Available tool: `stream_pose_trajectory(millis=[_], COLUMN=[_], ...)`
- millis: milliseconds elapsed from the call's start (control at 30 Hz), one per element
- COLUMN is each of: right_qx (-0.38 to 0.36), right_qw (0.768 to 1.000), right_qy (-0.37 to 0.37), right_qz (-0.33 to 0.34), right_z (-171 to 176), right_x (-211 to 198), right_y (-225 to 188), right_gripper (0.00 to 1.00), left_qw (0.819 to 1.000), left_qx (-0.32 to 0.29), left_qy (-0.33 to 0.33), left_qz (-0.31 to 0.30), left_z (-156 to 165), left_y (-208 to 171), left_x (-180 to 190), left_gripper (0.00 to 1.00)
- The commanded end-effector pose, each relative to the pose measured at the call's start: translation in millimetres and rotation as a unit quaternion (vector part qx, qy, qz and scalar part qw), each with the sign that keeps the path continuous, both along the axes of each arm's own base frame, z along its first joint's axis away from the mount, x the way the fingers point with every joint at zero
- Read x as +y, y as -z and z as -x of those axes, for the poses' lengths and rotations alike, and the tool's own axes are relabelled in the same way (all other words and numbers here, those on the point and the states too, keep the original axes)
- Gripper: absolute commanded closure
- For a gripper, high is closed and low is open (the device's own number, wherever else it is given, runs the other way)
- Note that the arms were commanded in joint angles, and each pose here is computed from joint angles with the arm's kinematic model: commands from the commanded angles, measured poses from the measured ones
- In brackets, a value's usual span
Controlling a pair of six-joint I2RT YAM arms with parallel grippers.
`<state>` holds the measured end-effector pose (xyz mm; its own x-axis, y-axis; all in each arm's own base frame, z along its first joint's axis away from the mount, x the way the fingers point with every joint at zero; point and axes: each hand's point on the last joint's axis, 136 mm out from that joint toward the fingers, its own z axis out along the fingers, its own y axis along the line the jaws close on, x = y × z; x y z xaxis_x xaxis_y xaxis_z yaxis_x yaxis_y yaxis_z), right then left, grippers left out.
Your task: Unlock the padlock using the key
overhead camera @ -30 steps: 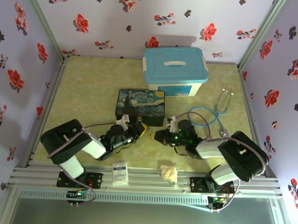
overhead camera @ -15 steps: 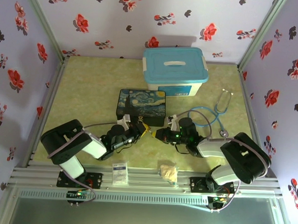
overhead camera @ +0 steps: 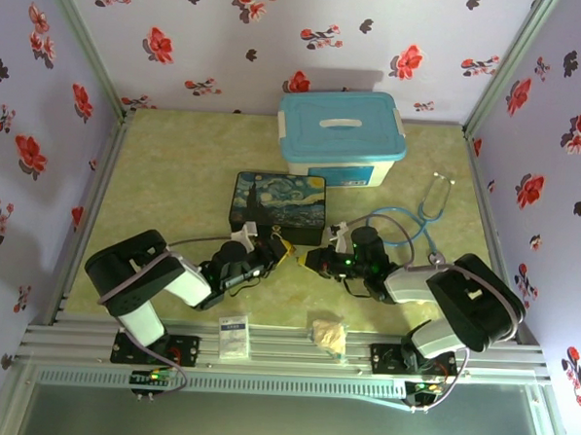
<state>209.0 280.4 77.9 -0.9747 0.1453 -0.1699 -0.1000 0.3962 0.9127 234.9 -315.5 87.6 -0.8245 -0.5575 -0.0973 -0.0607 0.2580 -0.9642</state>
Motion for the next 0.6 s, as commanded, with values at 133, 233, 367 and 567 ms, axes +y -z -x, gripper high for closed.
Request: stream_pose_trajectory(millis=[133,233,367,567], right_qx=[0.009,0.018,0.022,0.028], right_qw=[0.999,0.998,0.998,0.998], right_qy=[0.035,0.045,0.034,0.028], right_qz=[-0.019,-0.025,-0.038,-0.039], right_z=[-21,-29,-30,-19], right_x=[-5,-10,-3,9], right_y=[-3,-1,-5,-2], right_gripper=[1.0,1.0,1.0,1.0], left_qw=[0.994,0.993,0.994,0.995], left_qx=[-0.052,-0.052,-0.048,-0.052], left_qy=[0.072,0.077,0.082,0.068], left_qz=[0.064,0.068,0.061,0.055], left_z=[21,23,24,21], left_y=[-47,-49,-43,-41], left_x=[-33,-35,-38,-36], left_gripper=[1.0,1.0,1.0,1.0])
